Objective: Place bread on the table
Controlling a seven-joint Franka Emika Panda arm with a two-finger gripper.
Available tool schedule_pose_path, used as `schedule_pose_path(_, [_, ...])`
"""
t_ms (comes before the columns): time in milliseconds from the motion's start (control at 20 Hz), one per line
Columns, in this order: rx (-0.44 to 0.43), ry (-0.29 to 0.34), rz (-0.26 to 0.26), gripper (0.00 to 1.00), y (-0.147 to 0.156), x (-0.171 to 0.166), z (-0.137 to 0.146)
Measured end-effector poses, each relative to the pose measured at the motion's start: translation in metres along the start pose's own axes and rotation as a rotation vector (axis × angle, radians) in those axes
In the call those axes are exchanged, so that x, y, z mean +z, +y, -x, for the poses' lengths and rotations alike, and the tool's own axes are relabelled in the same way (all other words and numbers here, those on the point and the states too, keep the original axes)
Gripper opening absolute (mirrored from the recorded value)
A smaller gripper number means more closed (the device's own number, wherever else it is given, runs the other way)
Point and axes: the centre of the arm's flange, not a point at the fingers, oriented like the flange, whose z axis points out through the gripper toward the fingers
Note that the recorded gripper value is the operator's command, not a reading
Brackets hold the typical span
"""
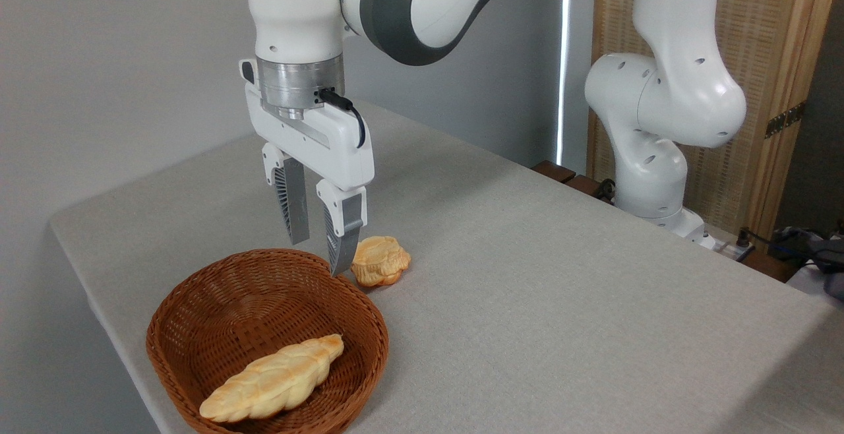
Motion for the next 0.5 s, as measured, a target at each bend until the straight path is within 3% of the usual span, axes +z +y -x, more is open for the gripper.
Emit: schedule_pose_path(500, [-0.001, 0.005, -0.004, 1.00, -0.0012, -0.0029, -0.0004])
